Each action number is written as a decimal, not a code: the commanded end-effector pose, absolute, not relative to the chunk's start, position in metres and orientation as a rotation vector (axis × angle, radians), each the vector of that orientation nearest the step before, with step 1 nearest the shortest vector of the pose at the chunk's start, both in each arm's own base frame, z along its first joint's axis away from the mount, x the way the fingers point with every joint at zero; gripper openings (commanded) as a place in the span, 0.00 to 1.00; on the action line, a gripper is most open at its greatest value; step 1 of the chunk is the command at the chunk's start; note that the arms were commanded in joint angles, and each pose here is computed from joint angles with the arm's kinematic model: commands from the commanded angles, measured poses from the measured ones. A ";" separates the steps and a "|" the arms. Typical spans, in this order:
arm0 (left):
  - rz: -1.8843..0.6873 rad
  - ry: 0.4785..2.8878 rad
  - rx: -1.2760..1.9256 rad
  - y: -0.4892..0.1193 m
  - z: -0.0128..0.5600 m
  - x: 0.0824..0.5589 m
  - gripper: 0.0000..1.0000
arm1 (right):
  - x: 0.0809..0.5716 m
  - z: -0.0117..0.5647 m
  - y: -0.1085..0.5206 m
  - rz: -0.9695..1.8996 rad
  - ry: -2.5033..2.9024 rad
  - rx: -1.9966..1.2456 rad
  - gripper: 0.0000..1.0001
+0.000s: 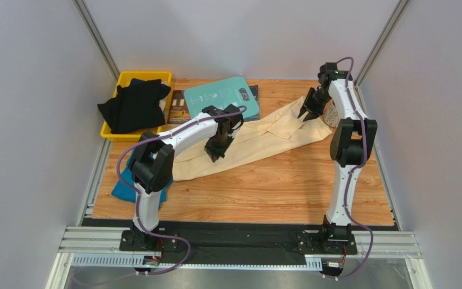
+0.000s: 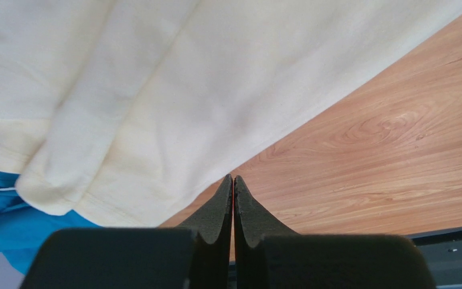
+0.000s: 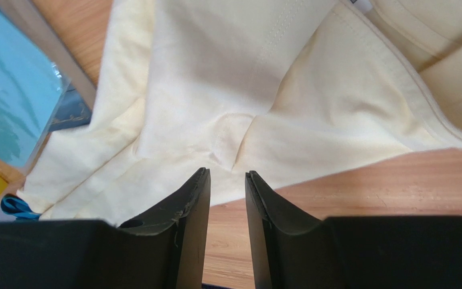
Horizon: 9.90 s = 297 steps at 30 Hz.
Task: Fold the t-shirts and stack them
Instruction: Rotate the tshirt 60 degrees, then grab the bottom of the folded rectangular tshirt with both arms
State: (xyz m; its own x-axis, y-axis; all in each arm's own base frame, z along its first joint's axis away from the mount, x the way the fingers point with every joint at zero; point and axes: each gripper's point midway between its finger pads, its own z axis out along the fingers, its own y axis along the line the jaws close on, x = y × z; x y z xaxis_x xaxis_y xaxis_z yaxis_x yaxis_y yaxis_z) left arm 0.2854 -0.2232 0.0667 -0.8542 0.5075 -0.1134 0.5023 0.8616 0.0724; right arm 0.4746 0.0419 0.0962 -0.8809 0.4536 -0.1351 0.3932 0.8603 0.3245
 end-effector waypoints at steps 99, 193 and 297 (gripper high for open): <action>-0.165 3.020 0.839 -0.226 0.003 0.262 0.00 | 0.424 0.018 0.124 0.575 3.036 0.429 0.40; -0.289 2.825 0.708 -0.242 0.112 0.331 0.30 | 0.436 0.099 0.052 0.564 2.855 0.744 0.42; -1.266 3.303 0.592 -0.282 0.001 0.142 0.00 | 0.094 -0.004 0.174 0.915 3.272 0.374 0.31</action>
